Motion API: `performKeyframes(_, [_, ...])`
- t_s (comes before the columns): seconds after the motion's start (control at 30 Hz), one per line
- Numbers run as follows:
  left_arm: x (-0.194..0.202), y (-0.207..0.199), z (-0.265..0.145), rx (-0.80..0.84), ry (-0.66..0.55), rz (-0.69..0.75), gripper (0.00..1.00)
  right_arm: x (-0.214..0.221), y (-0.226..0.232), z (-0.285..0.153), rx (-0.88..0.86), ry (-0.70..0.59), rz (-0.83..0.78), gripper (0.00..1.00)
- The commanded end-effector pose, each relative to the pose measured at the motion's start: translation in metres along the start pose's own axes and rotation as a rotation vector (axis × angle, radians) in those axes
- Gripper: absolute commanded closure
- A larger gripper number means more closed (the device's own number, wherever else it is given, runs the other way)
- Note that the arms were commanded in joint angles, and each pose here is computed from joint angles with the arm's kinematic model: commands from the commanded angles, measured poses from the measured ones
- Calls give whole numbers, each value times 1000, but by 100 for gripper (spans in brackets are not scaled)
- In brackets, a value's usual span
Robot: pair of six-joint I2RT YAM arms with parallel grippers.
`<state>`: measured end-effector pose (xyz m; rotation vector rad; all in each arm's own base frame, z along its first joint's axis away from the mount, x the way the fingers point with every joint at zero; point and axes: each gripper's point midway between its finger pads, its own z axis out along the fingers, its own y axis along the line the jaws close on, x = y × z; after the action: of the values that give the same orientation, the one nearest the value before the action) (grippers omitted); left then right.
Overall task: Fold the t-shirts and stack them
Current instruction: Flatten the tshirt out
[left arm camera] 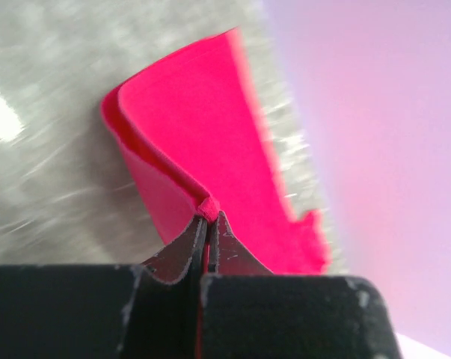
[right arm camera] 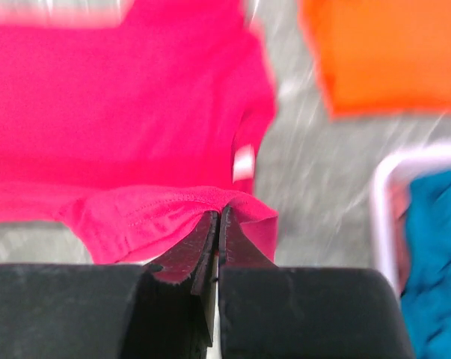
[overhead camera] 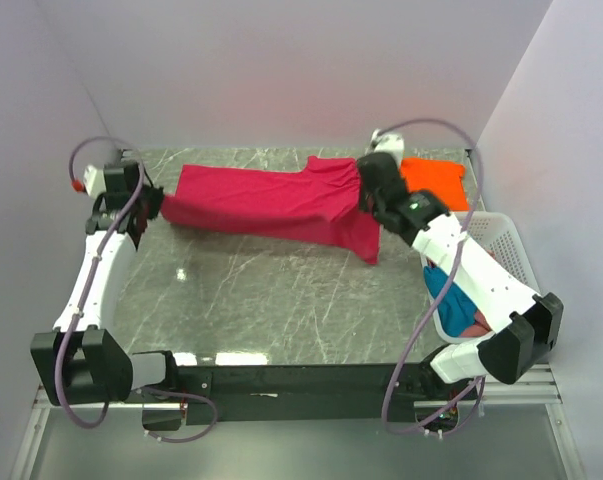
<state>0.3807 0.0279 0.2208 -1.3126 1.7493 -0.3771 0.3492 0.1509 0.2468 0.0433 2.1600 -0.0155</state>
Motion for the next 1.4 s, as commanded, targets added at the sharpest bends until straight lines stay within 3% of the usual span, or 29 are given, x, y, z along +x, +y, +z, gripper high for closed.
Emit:
performKeyframes(0.0, [-40, -58, -24, 107, -115, -11, 99, -84, -28, -21, 85, -208, 20, 100])
performKeyframes(0.13, [-79, -111, -74, 239, -226, 0, 99, -149, -44, -74, 73, -363, 20, 100])
performKeyframes(0.3, [-110, -152, -154, 428, -325, 41, 99, -186, -65, -142, 30, -482, 18, 100])
performKeyframes(0.47, [-136, -177, -256, 643, -418, 75, 99, -205, -74, -230, -156, -632, -14, 100])
performKeyframes(0.6, [-156, -187, -336, 808, -495, 96, 99, -212, -79, -326, -389, -808, -52, 100])
performKeyframes(0.7, [-160, -190, -381, 915, -521, 124, 99, -208, -87, -362, -451, -884, -84, 100])
performKeyframes(0.83, [-165, -194, -406, 979, -549, 129, 99, -211, -104, -369, -380, -918, -75, 100])
performKeyframes(0.93, [-157, -203, -393, 986, -509, 153, 99, -218, -109, -353, -301, -910, -81, 100])
performKeyframes(1.07, [-140, -214, -331, 915, -426, 155, 99, -221, -102, -297, -166, -829, -109, 100])
performKeyframes(1.13, [-121, -206, -275, 828, -371, 162, 99, -224, -106, -272, -67, -816, -99, 100])
performKeyframes(1.17, [-104, -193, -232, 748, -328, 181, 99, -212, -98, -239, -35, -747, -141, 100])
performKeyframes(1.2, [-99, -192, -216, 743, -330, 185, 99, -208, -94, -222, -18, -721, -163, 100])
performKeyframes(1.27, [-75, -167, -151, 612, -277, 196, 99, -191, -76, -172, -21, -644, -218, 100])
performKeyframes(1.33, [-64, -157, -115, 559, -268, 208, 99, -180, -63, -134, -63, -587, -255, 100])
performKeyframes(1.37, [-49, -140, -75, 476, -240, 229, 99, -163, -52, -96, -77, -504, -287, 100])
